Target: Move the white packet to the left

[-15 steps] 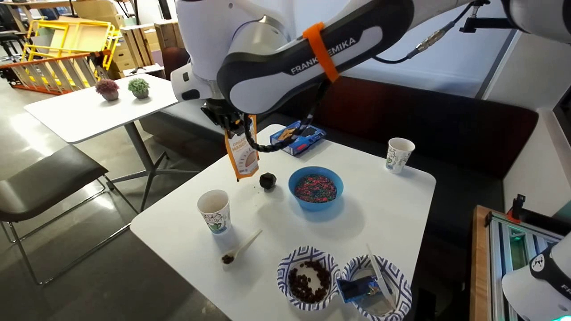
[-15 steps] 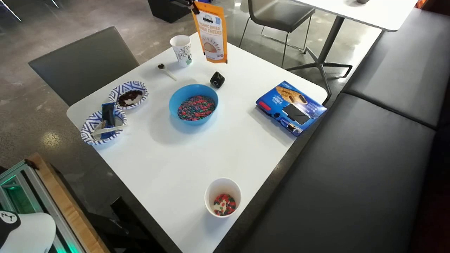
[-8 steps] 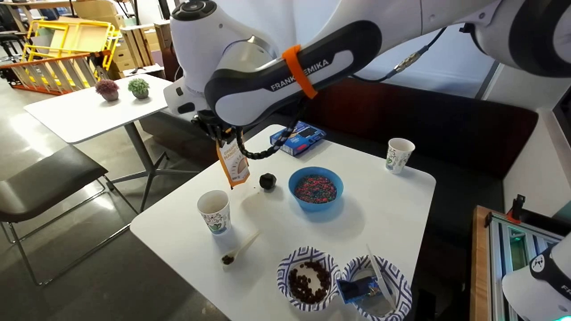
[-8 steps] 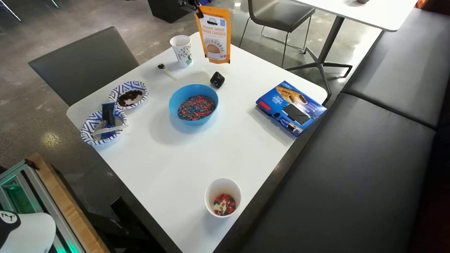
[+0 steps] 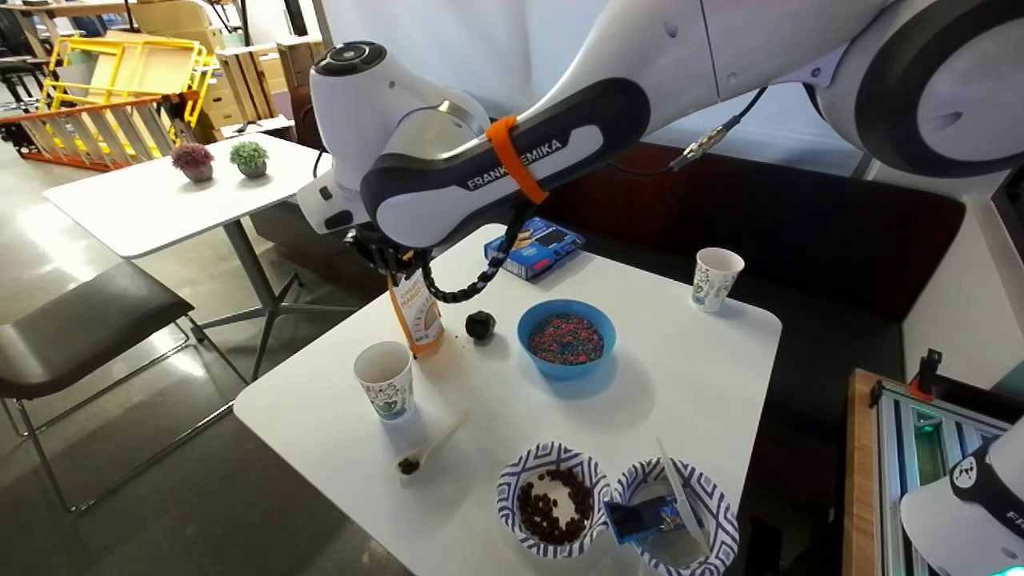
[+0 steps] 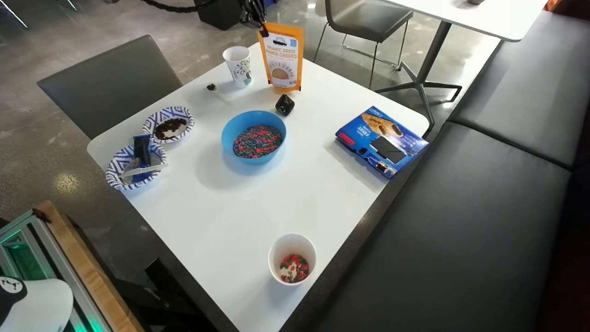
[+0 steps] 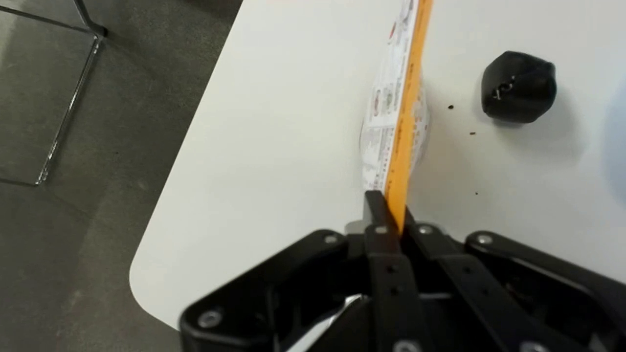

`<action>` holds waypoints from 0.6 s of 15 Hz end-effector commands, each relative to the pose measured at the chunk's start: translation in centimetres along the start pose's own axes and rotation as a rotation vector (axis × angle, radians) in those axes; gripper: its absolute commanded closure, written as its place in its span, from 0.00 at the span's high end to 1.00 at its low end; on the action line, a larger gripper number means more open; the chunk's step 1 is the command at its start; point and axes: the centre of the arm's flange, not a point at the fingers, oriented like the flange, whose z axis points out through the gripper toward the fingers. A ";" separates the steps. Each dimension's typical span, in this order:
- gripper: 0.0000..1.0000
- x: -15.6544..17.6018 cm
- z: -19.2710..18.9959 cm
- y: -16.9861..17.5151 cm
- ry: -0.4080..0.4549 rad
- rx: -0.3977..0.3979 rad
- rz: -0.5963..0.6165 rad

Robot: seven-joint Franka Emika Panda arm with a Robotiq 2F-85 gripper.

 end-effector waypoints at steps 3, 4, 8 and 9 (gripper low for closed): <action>0.01 -0.3 1.2 0.3 0.030 0.002 -0.033; 0.01 -0.3 1.3 0.1 0.030 0.006 -0.036; 0.07 -0.4 1.2 -0.3 0.033 0.010 -0.036; 0.28 -0.4 1.0 -0.4 0.035 0.016 -0.031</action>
